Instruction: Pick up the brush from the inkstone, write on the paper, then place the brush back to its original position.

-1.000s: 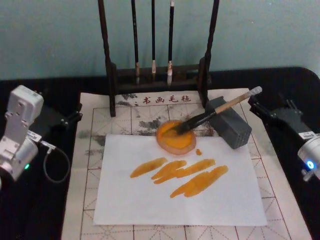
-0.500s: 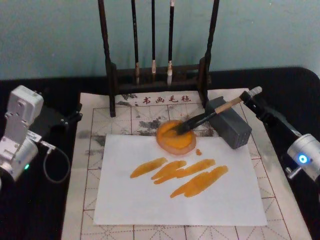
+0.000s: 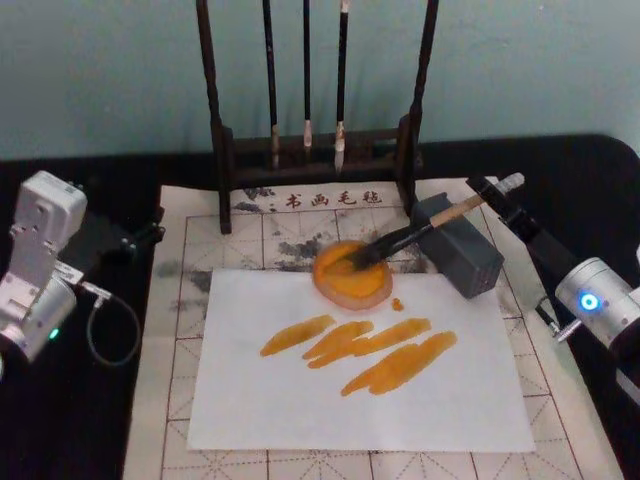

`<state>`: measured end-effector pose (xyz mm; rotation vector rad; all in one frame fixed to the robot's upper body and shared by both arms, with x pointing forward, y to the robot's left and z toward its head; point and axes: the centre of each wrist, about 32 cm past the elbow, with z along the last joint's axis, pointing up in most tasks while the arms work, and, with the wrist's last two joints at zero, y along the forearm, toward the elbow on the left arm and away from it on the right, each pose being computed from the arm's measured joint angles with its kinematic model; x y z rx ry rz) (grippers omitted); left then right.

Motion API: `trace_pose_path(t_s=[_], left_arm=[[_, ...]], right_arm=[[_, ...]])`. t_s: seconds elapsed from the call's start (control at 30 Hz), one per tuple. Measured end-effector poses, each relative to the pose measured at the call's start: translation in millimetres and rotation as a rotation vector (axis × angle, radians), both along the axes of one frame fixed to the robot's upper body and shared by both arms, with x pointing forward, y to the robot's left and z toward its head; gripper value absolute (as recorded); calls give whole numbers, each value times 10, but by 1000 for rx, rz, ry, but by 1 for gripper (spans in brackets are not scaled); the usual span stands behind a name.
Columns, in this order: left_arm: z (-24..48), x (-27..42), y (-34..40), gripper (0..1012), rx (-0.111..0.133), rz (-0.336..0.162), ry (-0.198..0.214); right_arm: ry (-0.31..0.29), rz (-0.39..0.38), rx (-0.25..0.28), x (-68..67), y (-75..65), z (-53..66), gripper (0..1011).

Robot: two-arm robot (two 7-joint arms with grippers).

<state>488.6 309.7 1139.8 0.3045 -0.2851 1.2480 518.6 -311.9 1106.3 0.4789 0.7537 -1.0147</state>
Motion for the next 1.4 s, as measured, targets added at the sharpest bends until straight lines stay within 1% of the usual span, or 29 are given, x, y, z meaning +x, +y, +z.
trace_pose_path(t_s=[0.1,0.33,0.53,0.7,1.4], left_arm=[[0,0,0,1001,0,0,0],[0,0,0,1001,0,0,0],[0,0,0,1001,0,0,0],[0,0,0,1001,0,0,0],[0,0,0,1001,0,0,0]], right_arm=[[11,5,29,43,14,-21,1000],[24,11,74,94,27,-60,1002],[25,15,97,109,30,-79,1000],[24,17,106,112,30,-83,1002],[22,13,102,110,24,-80,1000]])
